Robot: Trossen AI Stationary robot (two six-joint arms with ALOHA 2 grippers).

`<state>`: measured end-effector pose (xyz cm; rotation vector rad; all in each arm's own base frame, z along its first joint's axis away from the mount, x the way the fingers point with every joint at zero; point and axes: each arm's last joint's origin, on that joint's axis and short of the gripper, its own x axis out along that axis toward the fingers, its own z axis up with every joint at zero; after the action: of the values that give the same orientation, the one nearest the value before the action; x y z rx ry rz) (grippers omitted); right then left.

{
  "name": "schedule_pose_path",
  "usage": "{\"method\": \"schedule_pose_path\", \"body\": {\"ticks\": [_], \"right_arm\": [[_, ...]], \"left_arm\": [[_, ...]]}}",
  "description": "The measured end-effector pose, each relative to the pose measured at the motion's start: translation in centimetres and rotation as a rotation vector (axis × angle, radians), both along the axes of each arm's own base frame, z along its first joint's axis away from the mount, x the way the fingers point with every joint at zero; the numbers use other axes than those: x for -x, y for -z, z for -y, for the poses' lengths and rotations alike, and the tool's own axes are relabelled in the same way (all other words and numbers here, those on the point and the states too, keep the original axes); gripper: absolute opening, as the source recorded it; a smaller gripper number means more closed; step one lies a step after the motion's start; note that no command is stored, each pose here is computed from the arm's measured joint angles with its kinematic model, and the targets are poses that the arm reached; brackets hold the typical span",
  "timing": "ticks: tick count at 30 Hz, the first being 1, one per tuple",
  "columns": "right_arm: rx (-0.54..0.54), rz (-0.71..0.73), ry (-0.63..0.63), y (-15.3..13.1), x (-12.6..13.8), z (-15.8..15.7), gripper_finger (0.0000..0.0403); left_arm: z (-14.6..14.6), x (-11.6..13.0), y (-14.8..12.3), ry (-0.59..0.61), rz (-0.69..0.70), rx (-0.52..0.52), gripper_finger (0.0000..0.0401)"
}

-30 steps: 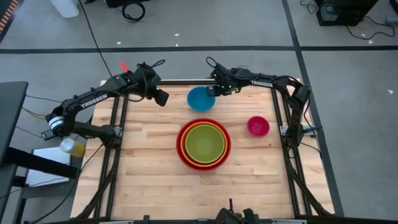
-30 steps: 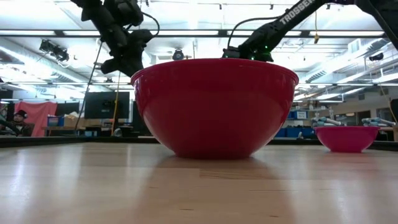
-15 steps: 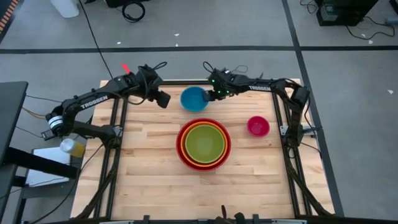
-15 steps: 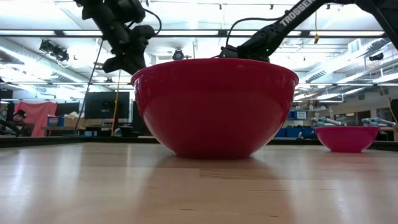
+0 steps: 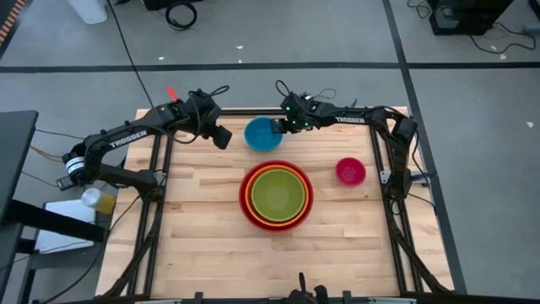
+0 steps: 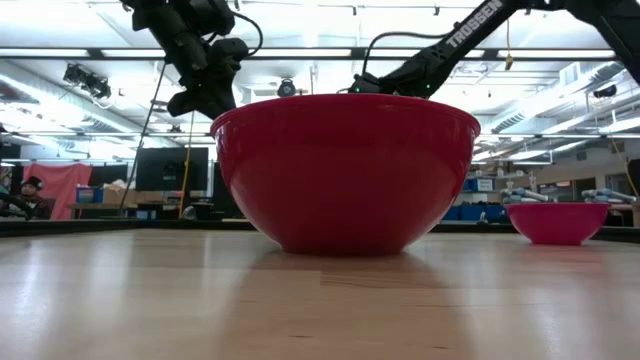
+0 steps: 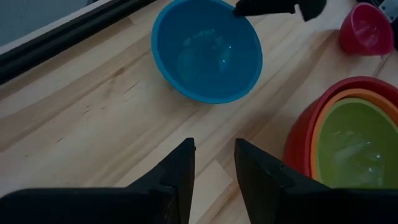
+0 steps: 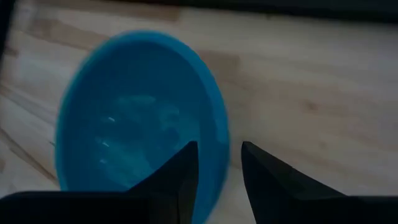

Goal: Nest bowls inside each other
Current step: Stack the blue bowl on top of the green bowl

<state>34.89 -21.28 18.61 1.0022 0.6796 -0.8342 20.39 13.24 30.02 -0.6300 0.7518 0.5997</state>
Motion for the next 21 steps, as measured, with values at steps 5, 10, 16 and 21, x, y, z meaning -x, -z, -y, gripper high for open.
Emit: {"method": "schedule_pose_path", "body": {"ticks": [5,10,16,21], "right_arm": [[-0.073,0.034,-0.007,1.7,-0.8,0.3,0.0129],[-0.106,-0.018,-0.044,2.7,-1.1,-0.5,0.0096],[-0.026,0.011,-0.164,-1.1,-1.0,-2.8,0.0019],[0.039,0.069,-0.306,-8.3,1.3,-7.1,0.0019]], "left_arm": [[-0.1,0.0,0.0,0.005,-0.002,-0.009,0.0117],[-0.1,0.0,0.0,0.02,-0.012,-0.026,0.0117],[-0.3,0.0,-0.1,0.037,-0.017,-0.066,0.0117],[-0.8,-0.1,-0.4,0.022,0.005,-0.129,0.0117]]}}
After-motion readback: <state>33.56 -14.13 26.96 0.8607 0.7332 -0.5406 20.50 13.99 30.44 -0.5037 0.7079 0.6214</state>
